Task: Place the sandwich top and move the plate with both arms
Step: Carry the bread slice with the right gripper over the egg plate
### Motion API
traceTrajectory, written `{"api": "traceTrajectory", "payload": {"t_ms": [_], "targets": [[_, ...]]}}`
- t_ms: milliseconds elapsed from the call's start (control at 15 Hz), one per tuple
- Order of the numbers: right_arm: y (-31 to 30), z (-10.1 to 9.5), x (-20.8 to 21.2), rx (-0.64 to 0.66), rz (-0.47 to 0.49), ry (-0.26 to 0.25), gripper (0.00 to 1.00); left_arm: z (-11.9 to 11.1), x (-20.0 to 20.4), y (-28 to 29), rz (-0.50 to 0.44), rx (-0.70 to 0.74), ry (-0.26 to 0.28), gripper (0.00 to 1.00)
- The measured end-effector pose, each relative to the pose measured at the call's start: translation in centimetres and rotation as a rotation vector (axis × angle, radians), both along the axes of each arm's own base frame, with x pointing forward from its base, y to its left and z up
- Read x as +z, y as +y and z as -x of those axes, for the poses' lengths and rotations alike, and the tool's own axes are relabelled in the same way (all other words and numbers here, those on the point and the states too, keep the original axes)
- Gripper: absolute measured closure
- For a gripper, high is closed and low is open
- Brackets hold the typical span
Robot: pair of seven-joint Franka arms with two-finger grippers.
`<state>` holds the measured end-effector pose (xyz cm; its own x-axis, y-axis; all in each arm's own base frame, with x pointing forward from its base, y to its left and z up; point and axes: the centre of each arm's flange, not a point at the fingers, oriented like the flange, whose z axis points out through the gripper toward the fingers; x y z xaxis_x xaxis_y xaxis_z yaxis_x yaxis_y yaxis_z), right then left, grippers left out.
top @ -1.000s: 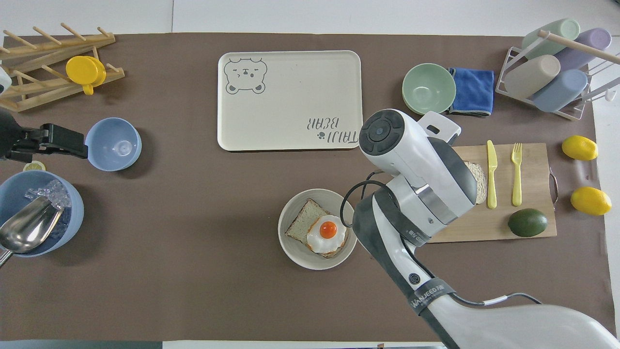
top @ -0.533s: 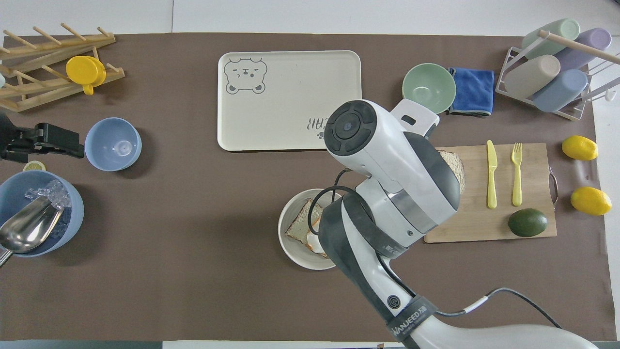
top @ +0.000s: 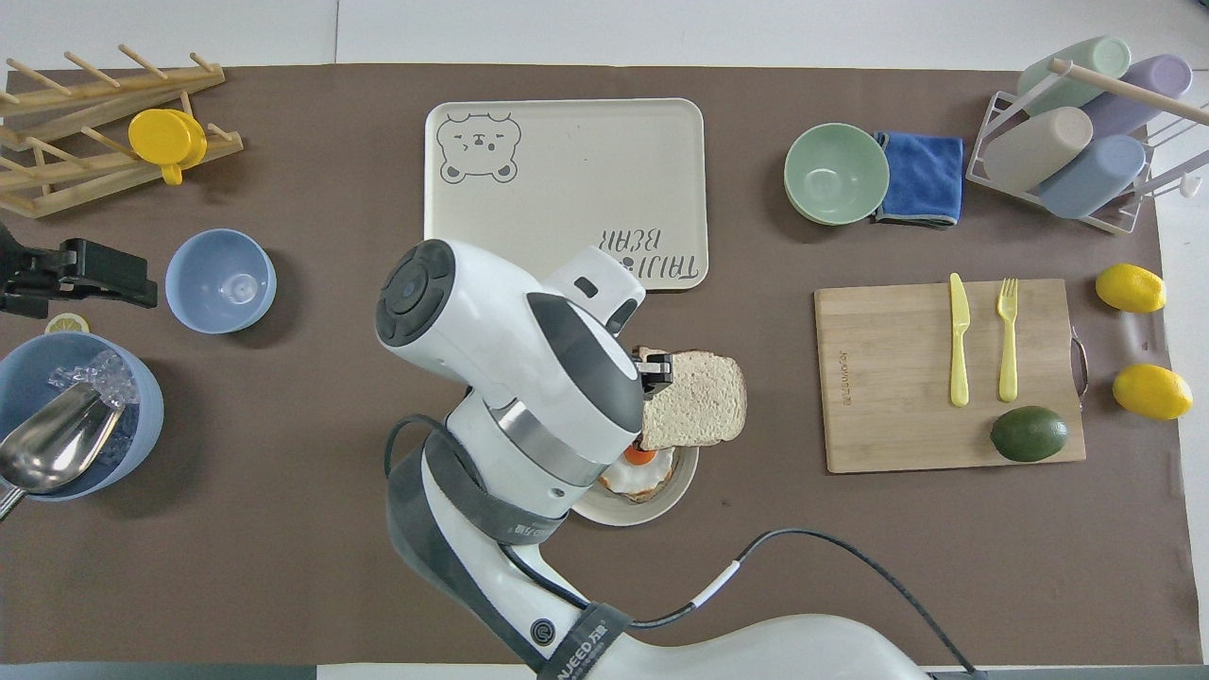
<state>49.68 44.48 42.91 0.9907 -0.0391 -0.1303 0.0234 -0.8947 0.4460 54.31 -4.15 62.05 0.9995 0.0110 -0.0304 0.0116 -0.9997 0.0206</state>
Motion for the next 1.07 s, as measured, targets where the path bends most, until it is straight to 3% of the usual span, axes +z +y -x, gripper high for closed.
{"api": "traceTrajectory", "payload": {"t_ms": [200, 667, 1067], "targets": [[1.7, 1.4, -1.4, -0.07, -0.014, 0.015, 0.95, 0.0, 0.0, 0.5, 0.0, 0.009, 0.0, 0.0], [1.9, -1.1, -2.6, -0.163, -0.162, -0.033, 0.95, -0.1, -0.1, 0.8, 0.0, 0.014, -0.001, 0.0], [1.9, -0.8, -5.4, -0.165, -0.148, -0.018, 0.95, -0.1, -0.2, 0.8, 0.0, 0.014, -0.002, 0.0]]}}
